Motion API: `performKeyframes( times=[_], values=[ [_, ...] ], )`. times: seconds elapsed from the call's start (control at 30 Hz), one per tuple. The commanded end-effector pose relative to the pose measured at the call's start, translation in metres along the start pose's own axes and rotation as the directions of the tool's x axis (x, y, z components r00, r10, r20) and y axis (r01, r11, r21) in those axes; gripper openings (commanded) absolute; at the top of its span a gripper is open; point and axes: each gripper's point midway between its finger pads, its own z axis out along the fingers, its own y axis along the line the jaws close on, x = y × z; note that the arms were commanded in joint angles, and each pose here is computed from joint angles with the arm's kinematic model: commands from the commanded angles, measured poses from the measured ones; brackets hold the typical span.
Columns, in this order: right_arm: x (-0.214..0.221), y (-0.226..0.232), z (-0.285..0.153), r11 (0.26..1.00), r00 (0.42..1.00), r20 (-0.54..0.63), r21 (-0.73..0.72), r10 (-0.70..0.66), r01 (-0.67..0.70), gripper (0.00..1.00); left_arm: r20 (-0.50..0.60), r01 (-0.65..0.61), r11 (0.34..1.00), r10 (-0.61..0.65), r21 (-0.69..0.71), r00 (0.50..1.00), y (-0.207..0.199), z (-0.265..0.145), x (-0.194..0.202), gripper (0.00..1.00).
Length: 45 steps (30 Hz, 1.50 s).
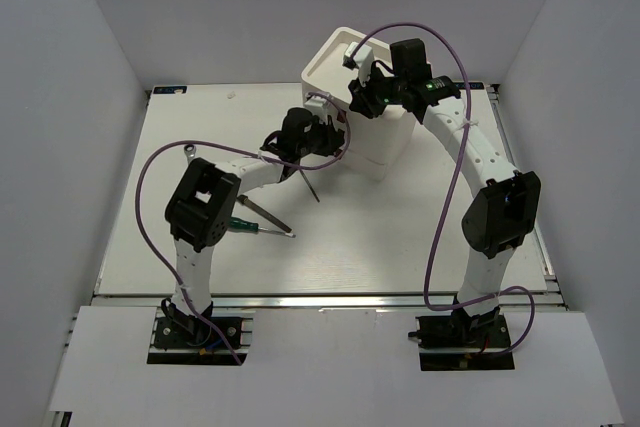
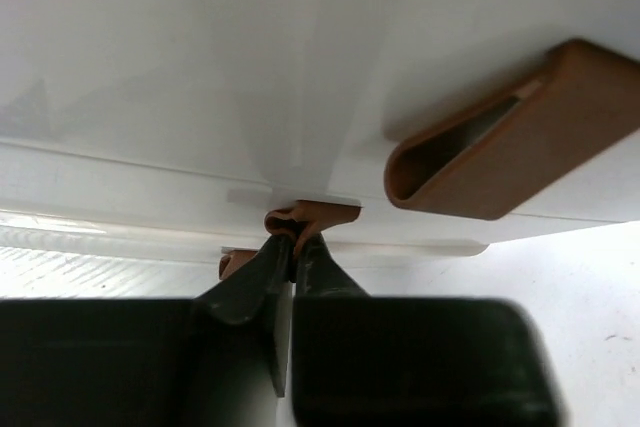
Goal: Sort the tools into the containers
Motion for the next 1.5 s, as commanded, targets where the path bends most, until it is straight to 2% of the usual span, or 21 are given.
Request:
performKeyframes(
  times=[0.0,0.1,0.47,0.7,0.8,0.83,0.87,0.9,0.93,0.97,1.0,1.17,1.2,1.23,1.33,1.4,1.47],
  values=[
    [0.017,0.029,0.001,0.992,0.994,-0.074,-0.094,0.076,-0.082,0.32,0.121,-0.042,0.999,0.040,0.006,0.992,-0.013,-0.010,-0.047,0.05],
    [0.020,0.028,0.002,0.993,0.993,-0.084,-0.085,0.079,-0.086,0.32,0.129,-0.046,0.999,0.046,-0.004,0.991,-0.014,-0.022,-0.049,0.00],
    [0.035,0.017,0.004,0.994,0.986,-0.132,-0.036,0.099,-0.104,0.32,0.110,-0.102,0.995,0.104,-0.021,0.989,-0.026,-0.083,-0.035,0.00],
    [0.042,0.016,0.004,0.993,0.983,-0.149,-0.035,0.107,-0.113,0.33,0.076,-0.086,0.996,0.087,-0.026,0.993,-0.030,-0.112,-0.021,0.00],
    [0.041,0.016,0.003,0.993,0.983,-0.149,-0.036,0.104,-0.110,0.38,0.087,-0.063,0.996,0.068,-0.055,0.994,-0.026,-0.121,-0.021,0.01],
    [0.040,0.016,0.002,0.993,0.984,-0.147,-0.037,0.102,-0.108,0.43,0.091,-0.054,0.996,0.060,-0.070,0.994,-0.024,-0.124,-0.021,0.09],
    [0.039,0.017,0.002,0.993,0.985,-0.144,-0.042,0.100,-0.107,0.46,0.107,-0.044,0.996,0.052,-0.073,0.993,-0.026,-0.127,-0.027,0.21],
    [0.038,0.018,0.000,0.993,0.985,-0.140,-0.045,0.098,-0.105,0.49,0.105,-0.037,0.996,0.045,-0.078,0.993,-0.026,-0.129,-0.028,0.42],
    [0.035,0.018,-0.001,0.994,0.986,-0.136,-0.049,0.094,-0.102,0.55,0.117,-0.031,0.996,0.040,-0.079,0.992,-0.029,-0.131,-0.037,0.51],
    [0.029,0.019,-0.003,0.994,0.989,-0.119,-0.060,0.086,-0.093,0.57,0.131,-0.007,0.996,0.019,-0.091,0.991,-0.030,-0.134,-0.044,0.59],
    [0.023,0.020,-0.006,0.994,0.991,-0.105,-0.066,0.080,-0.087,0.62,0.122,-0.003,0.996,0.015,-0.092,0.992,-0.033,-0.137,-0.049,0.64],
    [-0.013,0.015,-0.025,0.999,1.000,-0.023,-0.048,0.021,-0.022,0.69,0.161,0.036,0.992,-0.016,-0.123,0.987,-0.038,-0.161,-0.070,0.71],
    [-0.027,0.012,-0.033,0.999,1.000,0.010,-0.033,-0.003,0.003,0.70,0.187,0.054,0.984,-0.022,-0.167,0.982,-0.033,-0.175,-0.078,0.73],
    [-0.034,0.010,-0.036,1.000,0.999,0.027,-0.022,-0.016,0.016,0.72,0.197,0.071,0.978,-0.032,-0.194,0.980,-0.030,-0.183,-0.081,0.79],
    [-0.062,0.002,-0.056,0.997,0.992,0.102,0.040,-0.068,0.064,0.75,0.194,0.181,0.917,-0.117,-0.356,0.974,-0.004,-0.217,-0.070,0.88],
    [-0.075,-0.002,-0.062,0.993,0.985,0.143,0.073,-0.100,0.090,0.75,0.231,0.236,0.900,-0.157,-0.367,0.960,-0.001,-0.239,-0.073,0.89],
    [-0.087,0.000,-0.072,0.989,0.974,0.180,0.088,-0.134,0.120,0.75,0.210,0.268,0.877,-0.197,-0.400,0.958,0.009,-0.252,-0.052,0.89]
  ],
)
